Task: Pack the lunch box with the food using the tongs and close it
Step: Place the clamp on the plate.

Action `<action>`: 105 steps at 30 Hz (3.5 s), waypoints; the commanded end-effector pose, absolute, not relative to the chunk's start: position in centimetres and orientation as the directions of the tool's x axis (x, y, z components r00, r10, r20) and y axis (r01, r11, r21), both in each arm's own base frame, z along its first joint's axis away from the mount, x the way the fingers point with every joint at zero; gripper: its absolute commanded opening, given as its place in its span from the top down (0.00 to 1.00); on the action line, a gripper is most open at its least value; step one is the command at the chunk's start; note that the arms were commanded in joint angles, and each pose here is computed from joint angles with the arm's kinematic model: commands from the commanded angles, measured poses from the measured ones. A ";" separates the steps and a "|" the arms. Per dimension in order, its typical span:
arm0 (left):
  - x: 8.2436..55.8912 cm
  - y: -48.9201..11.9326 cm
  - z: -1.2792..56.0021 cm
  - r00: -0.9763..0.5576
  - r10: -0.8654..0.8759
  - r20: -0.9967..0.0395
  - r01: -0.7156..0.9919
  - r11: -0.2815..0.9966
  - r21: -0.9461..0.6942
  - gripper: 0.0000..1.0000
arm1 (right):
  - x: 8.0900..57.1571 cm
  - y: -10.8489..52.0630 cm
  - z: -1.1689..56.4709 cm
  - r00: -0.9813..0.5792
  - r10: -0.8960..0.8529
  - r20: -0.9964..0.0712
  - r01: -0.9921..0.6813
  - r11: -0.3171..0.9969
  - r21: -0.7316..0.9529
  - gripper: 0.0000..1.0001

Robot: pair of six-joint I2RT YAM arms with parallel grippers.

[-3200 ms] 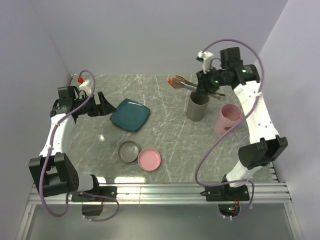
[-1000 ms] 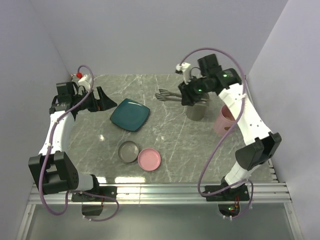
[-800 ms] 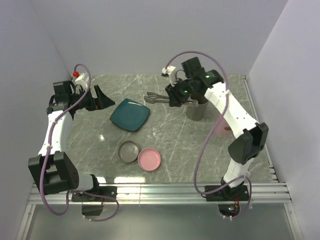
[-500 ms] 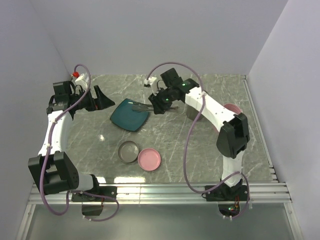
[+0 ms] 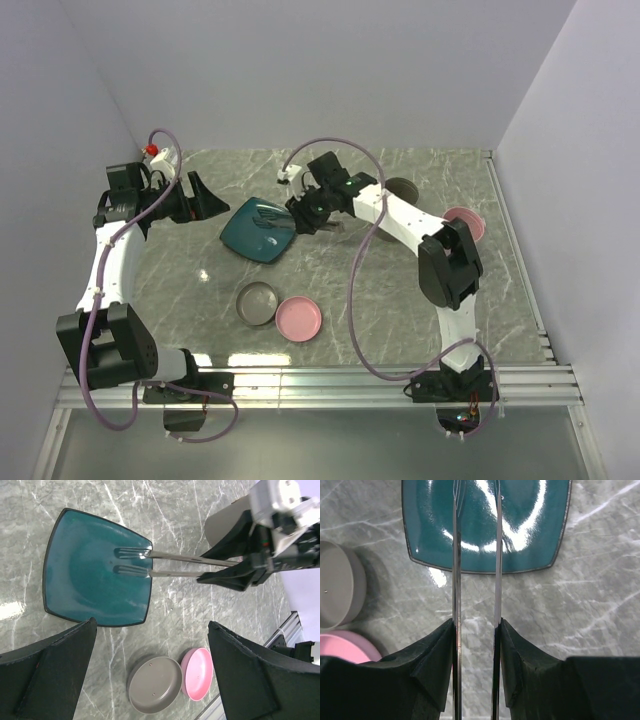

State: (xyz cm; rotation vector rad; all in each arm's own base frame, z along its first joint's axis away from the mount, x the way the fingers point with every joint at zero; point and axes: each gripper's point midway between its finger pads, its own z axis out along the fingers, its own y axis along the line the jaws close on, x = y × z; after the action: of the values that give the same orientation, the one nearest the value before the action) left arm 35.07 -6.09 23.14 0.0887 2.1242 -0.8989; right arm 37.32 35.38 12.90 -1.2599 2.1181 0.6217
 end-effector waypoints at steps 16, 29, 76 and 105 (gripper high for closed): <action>34.9 -5.9 23.2 -0.649 -0.211 -0.731 0.366 0.755 -0.543 0.01 | 36.8 36.6 5.5 -0.384 -0.688 -0.616 -0.899 0.430 0.081 0.46; 34.9 -5.7 23.4 -0.634 -0.208 -0.745 0.369 0.765 -0.528 0.01 | 37.0 35.7 4.4 -0.373 -0.722 -0.583 -0.901 0.431 0.043 0.33; 34.8 -5.3 24.6 -0.603 -0.175 -0.778 0.384 0.791 -0.475 0.01 | 36.7 36.6 5.5 -0.346 -0.729 -0.591 -0.917 0.397 0.046 0.19; 34.2 -5.4 25.3 -0.590 -0.172 -0.789 0.389 0.796 -0.464 0.00 | 36.5 37.0 9.7 -0.337 -0.707 -0.621 -0.908 0.419 0.015 0.00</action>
State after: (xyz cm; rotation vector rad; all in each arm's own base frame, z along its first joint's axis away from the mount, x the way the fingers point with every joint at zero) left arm 34.29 -5.52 23.34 0.1222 2.1188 -0.8085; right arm 35.83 35.84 3.82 -1.4007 2.2638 0.4795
